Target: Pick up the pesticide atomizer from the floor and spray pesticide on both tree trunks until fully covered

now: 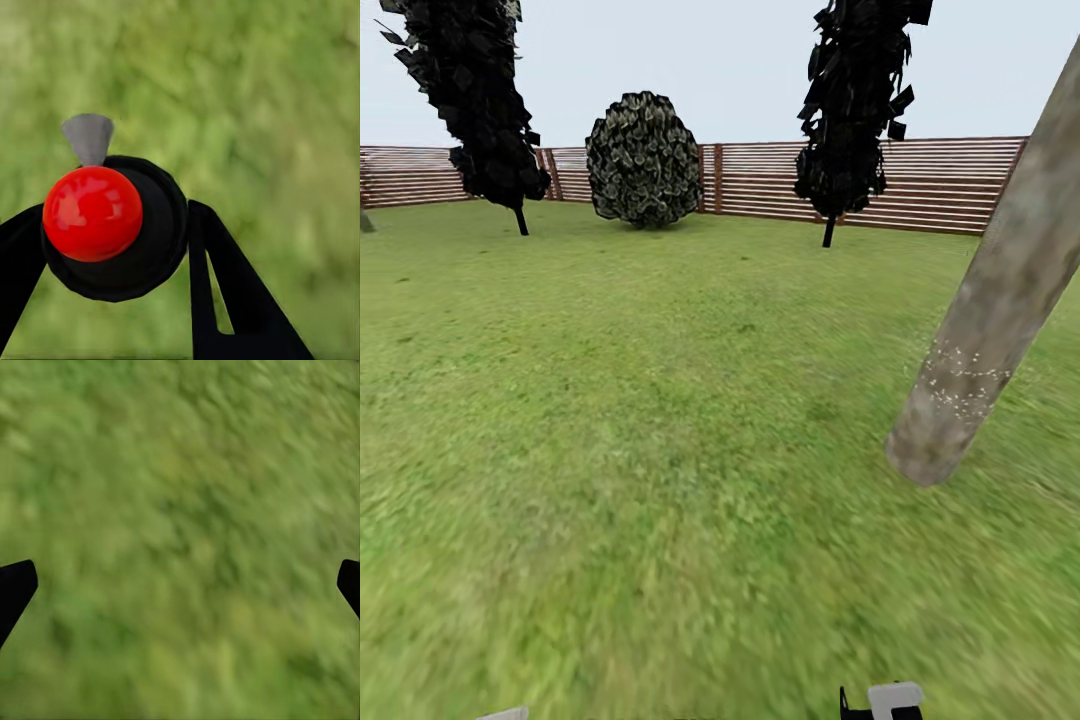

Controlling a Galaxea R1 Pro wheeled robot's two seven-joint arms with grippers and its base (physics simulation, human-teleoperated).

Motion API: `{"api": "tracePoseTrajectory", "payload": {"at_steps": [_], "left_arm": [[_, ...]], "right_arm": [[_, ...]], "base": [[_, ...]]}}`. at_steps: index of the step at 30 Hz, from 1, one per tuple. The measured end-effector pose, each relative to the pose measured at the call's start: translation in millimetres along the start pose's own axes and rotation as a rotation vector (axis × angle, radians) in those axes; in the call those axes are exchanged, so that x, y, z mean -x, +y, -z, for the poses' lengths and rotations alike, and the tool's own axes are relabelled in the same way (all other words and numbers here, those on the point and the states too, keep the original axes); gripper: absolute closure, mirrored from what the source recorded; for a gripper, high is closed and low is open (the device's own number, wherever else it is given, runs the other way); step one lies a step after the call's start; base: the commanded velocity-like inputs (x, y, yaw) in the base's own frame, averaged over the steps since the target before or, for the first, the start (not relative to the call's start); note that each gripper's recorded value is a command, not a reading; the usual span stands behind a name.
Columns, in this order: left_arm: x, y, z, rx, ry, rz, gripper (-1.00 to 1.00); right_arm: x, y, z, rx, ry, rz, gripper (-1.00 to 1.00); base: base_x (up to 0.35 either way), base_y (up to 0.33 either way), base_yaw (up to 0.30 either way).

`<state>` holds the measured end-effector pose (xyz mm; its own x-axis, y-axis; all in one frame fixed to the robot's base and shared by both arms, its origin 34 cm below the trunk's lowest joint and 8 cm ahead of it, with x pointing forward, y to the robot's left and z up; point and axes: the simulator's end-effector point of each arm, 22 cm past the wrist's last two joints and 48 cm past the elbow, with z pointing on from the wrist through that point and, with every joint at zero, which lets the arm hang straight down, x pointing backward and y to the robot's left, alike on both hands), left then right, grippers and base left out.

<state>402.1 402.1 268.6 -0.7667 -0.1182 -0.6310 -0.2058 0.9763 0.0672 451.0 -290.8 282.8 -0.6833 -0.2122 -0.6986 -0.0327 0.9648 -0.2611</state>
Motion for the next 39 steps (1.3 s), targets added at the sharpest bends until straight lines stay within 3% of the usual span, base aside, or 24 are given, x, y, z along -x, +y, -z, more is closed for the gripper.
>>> {"api": "tracePoseTrajectory", "payload": {"at_steps": [32,39], "left_arm": [[-14.6,0.2,-0.7,0.001,0.033,-0.007,1.00],[-18.4,-0.4,-0.5,0.002,0.041,-0.004,1.00]], "right_arm": [[-15.3,3.3,0.7,0.007,0.032,0.006,-1.00],[-18.3,4.0,0.8,0.009,0.038,0.007,-1.00]], "base": [[0.000,0.001,0.229],[0.000,0.295,0.229]]}}
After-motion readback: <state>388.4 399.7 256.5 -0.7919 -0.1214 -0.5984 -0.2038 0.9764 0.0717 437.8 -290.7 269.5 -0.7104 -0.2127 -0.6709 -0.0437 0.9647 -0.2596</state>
